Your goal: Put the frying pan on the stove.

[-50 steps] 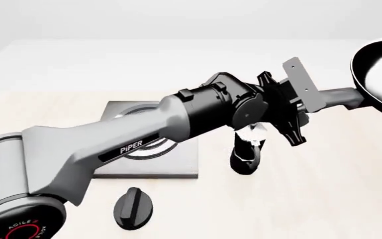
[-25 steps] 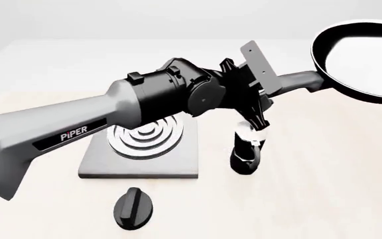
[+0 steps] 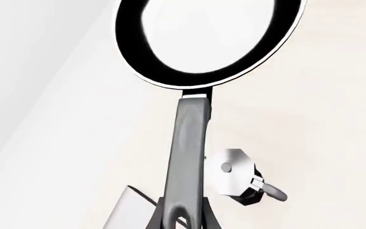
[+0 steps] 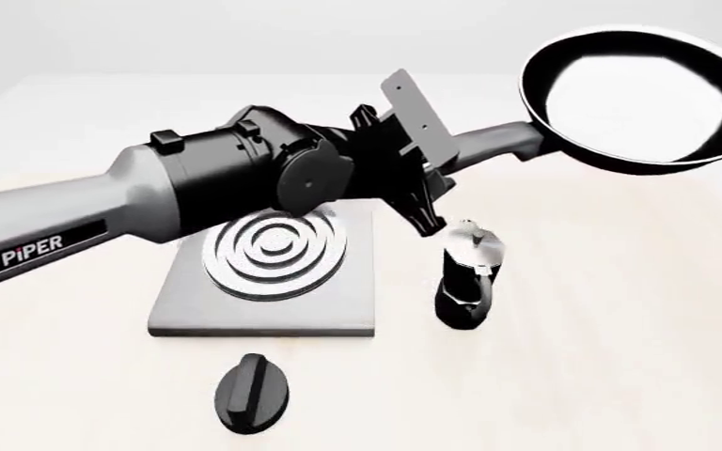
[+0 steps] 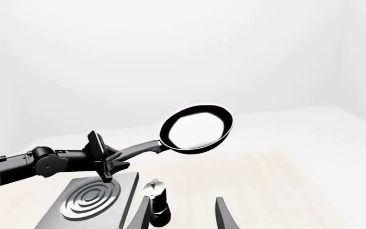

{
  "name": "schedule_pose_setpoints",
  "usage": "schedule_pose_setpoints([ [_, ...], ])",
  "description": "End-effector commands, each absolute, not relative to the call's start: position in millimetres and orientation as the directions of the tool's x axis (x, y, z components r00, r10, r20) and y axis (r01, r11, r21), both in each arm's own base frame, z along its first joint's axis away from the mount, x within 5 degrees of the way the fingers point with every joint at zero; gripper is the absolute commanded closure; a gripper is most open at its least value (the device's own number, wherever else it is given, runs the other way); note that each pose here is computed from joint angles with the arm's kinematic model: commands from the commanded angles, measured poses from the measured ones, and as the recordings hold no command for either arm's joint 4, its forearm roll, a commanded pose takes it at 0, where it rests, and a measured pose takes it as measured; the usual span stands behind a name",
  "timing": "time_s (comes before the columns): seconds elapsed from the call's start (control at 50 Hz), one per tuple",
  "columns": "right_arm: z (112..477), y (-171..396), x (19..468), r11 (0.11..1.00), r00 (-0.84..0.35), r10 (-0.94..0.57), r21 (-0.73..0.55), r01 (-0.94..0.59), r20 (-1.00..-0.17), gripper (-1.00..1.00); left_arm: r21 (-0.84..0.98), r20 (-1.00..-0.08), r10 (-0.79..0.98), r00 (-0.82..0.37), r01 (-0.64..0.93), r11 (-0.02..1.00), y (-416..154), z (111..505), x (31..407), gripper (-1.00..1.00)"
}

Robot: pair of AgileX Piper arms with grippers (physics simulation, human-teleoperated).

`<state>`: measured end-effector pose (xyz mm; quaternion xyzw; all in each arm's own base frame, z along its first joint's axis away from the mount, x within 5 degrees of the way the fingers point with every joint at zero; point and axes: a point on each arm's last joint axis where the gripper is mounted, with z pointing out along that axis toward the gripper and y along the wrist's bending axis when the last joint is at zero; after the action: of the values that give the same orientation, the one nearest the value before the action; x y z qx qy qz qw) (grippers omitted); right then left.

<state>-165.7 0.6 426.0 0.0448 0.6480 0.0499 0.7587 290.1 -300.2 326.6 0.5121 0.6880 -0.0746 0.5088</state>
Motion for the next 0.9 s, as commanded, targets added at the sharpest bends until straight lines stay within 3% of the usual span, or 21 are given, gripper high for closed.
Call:
schedule_pose_setpoints([
  [0.02,425.3,0.0,-164.1,0.992,0.149,0.124,0.123,-0.019,-0.981,-1.00,0.351,-0.840,0.543,-0.011,0.751,0.559,-273.5,346.2,287.7,1.00],
  [0.9,425.5,-0.5,-164.6,0.992,0.150,0.124,0.122,-0.022,-0.981,-1.00,0.318,-0.845,0.513,-0.149,0.630,0.708,-171.8,328.3,269.9,1.00],
])
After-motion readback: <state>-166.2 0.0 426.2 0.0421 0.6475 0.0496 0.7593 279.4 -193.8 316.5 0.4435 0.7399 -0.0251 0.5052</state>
